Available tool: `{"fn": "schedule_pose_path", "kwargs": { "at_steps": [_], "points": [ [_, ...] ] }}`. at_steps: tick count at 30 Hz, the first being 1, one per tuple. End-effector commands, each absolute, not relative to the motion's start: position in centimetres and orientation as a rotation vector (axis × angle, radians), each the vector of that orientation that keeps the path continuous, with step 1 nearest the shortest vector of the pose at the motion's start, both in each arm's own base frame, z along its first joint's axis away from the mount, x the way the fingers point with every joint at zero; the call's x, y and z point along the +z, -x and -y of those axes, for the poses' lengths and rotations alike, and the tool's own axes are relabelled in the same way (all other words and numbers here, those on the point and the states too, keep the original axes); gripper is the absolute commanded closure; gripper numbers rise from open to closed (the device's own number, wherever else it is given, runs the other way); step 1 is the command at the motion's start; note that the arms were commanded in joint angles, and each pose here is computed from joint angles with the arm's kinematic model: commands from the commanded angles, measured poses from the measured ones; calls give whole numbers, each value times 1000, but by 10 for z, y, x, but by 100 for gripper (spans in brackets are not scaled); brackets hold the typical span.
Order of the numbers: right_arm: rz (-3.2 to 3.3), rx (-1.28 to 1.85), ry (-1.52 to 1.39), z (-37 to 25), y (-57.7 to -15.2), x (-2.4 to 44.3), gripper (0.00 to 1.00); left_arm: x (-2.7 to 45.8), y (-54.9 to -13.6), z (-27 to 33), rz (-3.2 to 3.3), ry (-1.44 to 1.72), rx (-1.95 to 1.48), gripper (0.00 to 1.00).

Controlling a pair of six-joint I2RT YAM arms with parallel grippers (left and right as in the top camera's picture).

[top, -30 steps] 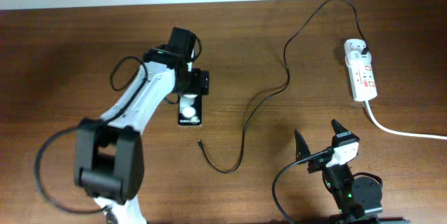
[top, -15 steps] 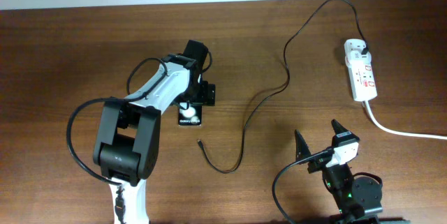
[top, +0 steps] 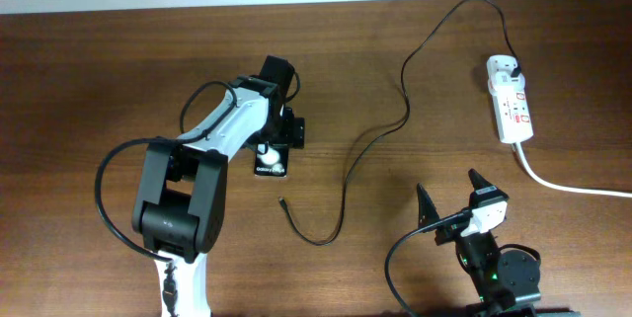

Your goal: Plug charger to phone and switch on socket

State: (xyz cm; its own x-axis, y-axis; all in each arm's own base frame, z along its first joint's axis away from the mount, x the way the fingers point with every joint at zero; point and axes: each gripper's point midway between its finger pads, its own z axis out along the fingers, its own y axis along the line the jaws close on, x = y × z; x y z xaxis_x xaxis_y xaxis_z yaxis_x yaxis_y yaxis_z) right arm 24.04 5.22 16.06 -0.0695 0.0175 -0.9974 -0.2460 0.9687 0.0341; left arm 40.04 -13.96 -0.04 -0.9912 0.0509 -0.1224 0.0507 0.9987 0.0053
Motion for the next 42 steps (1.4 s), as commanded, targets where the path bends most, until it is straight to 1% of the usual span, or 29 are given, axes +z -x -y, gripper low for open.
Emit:
{"fn": "schedule_pose_path", "kwargs": {
  "at_steps": [1, 2, 3, 4, 5, 6, 8, 12, 15, 17, 19, 20, 25, 28, 29, 30, 32, 34, 36, 40, 42],
  "points": [
    [-1635, 229, 176, -54, -240, 158, 1, -25, -396, 134, -3059, -76, 51, 1],
    [-1635, 229, 176, -54, -240, 158, 1, -25, -396, 134, -3061, -77, 51, 1],
    [-1634, 229, 176, -54, -240, 158, 1, -25, -395, 134, -3064, -79, 53, 6],
    [-1635, 229, 177, -54, -240, 158, 1, -25, -393, 134, -3072, -78, 57, 12],
    [-1635, 229, 176, -54, -240, 158, 2, -25, -390, 129, -3084, 7, 84, 20],
    [-1635, 229, 177, -54, -240, 158, 1, -25, -389, 124, -3081, 76, 117, 18],
    [-1635, 229, 176, -54, -240, 158, 1, -25, -391, 124, -3072, 88, 117, 18],
    [-1635, 229, 176, -54, -240, 158, 1, -22, -391, 119, -3074, 121, 119, 25],
    [-1634, 229, 176, -54, -240, 158, 1, 0, -399, 112, -3064, 195, 70, 30],
    [-1635, 229, 177, -54, -240, 158, 1, 25, -407, 113, -3029, 223, -14, 32],
    [-1635, 229, 176, -54, -240, 158, 1, 51, -413, 109, -2988, 246, -53, 39],
    [-1635, 229, 176, -54, -240, 158, 1, 63, -414, 106, -2968, 255, -62, 41],
    [-1634, 229, 177, -54, -240, 158, 1, 93, -403, 105, -2950, 251, -93, 38],
    [-1634, 229, 176, -54, -240, 158, 1, 95, -397, 111, -2973, 255, -168, 37],
    [-1627, 234, 181, -55, -240, 160, 2, 96, -395, 118, -2988, 220, -249, 36],
    [-1614, 270, 211, -62, -238, 163, 1, 97, -394, 122, -2995, 212, -309, 36],
    [-1581, 455, 325, -92, -225, 170, 1, 99, -391, 132, -3004, 152, -409, 36],
    [-1610, 587, 280, -100, -219, 174, 1, 101, -389, 138, -3007, 78, -460, 36],
    [-1610, 632, 236, -100, -218, 191, 1, 102, -388, 143, -3004, 33, -499, 36],
    [-1668, 707, 291, -113, -215, 240, 1, 104, -387, 150, -2999, 11, -564, 35],
    [-1794, 787, 316, -124, -219, 271, 1, 105, -387, 150, -2996, 11, -564, 34]
  ]
}}
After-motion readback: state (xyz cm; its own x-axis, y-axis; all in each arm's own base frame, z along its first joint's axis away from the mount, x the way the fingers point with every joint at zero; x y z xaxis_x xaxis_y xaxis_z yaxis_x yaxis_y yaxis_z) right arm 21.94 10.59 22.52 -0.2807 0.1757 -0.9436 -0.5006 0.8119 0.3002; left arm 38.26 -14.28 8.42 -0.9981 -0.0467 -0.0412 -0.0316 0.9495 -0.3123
